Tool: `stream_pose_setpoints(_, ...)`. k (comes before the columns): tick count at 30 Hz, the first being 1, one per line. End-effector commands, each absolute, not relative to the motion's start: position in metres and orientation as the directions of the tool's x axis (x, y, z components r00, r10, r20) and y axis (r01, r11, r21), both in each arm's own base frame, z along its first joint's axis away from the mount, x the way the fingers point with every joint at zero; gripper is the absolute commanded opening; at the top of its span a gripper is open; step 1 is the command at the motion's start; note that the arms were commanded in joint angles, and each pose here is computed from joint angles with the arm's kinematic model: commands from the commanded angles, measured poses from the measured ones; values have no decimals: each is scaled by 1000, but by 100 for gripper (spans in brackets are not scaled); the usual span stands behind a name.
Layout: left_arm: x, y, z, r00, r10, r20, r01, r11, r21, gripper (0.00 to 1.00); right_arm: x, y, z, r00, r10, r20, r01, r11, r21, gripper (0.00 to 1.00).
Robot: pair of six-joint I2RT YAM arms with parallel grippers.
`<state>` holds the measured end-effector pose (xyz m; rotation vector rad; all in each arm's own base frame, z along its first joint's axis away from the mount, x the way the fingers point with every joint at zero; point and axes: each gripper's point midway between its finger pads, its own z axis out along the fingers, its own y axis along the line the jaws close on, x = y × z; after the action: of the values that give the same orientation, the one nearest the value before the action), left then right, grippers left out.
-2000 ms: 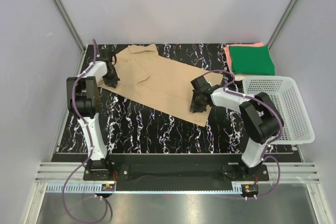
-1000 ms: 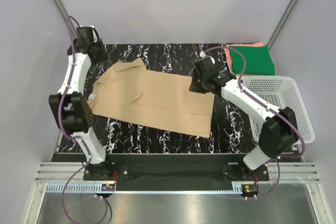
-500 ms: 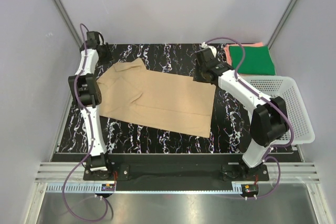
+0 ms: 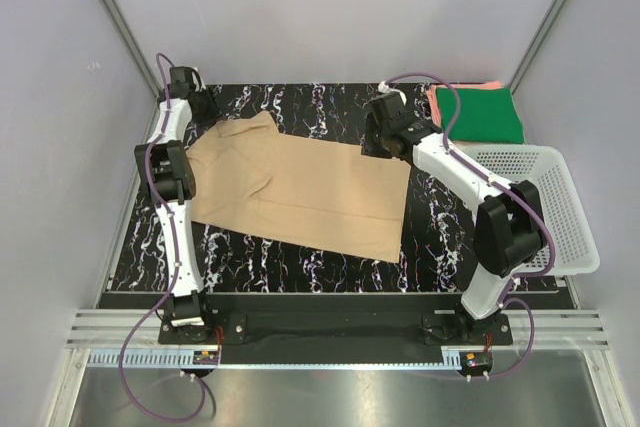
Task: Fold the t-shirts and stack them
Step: Fold the tshirt
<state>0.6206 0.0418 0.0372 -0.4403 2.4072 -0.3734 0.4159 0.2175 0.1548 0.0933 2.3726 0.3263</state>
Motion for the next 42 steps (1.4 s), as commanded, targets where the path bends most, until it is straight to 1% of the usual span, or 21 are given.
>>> stream_pose_setpoints(1, 635, 42, 48, -697, -404, -592, -160, 893, -420, 43, 425, 221, 165, -709, 175, -683, -48, 955, 294, 35)
stream_pose_setpoints(6, 637, 35, 36, -712, -396, -579, -113, 879, -463, 42, 429, 213, 167, -713, 203, -671, -32, 947, 320, 35)
stream_pose_setpoints(11, 639, 43, 30, -705, -448, -550, -134, 845, -517, 40, 429, 209, 171, -708, 213, -673, -29, 944, 329, 35)
stream_pose_setpoints(12, 641, 44, 33, -699, -452, -553, -126, 840, -527, 38, 428, 208, 170, -709, 214, -672, -28, 944, 329, 35)
stream_pose_setpoints(14, 646, 44, 39, -681, -460, -569, -117, 836, -535, 32, 427, 209, 167, -717, 210, -665, -31, 943, 332, 36)
stream_pose_setpoints(15, 647, 43, 39, -682, -459, -570, -110, 835, -540, 31, 427, 211, 163, -725, 210, -656, -32, 941, 336, 35)
stream_pose_setpoints(19, 646, 40, 45, -681, -441, -584, -88, 842, -533, 32, 430, 214, 154, -740, 211, -638, -28, 939, 343, 35)
stream_pose_setpoints(21, 640, 39, 40, -694, -436, -573, -93, 843, -529, 33, 431, 214, 152, -744, 207, -636, -29, 940, 341, 35)
stream_pose_setpoints(26, 636, 22, 36, -719, -385, -579, -11, 839, -544, 33, 439, 213, 153, -743, 218, -633, -25, 936, 352, 35)
stream_pose_setpoints(28, 631, 23, 33, -727, -389, -566, -22, 837, -547, 33, 439, 215, 151, -750, 219, -625, -28, 932, 360, 35)
stream_pose_setpoints(32, 632, 22, 34, -726, -383, -571, -12, 838, -546, 32, 437, 221, 147, -764, 233, -602, -24, 922, 387, 35)
stream_pose_setpoints(35, 633, 19, 45, -718, -377, -585, 15, 832, -554, 33, 440, 221, 141, -768, 235, -596, -16, 923, 385, 36)
stream_pose_setpoints(38, 639, 19, 76, -676, -377, -633, 48, 835, -549, 38, 450, 222, 134, -773, 227, -592, -19, 925, 379, 36)
stream_pose_setpoints(39, 644, 18, 96, -642, -375, -669, 77, 837, -543, 38, 454, 225, 127, -781, 218, -585, -26, 925, 379, 36)
stream_pose_setpoints(40, 644, 17, 101, -633, -388, -670, 76, 830, -553, 39, 458, 230, 125, -784, 196, -589, -57, 922, 383, 37)
stream_pose_setpoints(41, 645, 16, 107, -625, -392, -675, 84, 826, -557, 40, 470, 238, 138, -769, 177, -614, -102, 914, 392, 38)
stream_pose_setpoints(42, 647, 16, 117, -611, -393, -688, 97, 825, -557, 40, 474, 244, 122, -794, 163, -586, -105, 912, 396, 38)
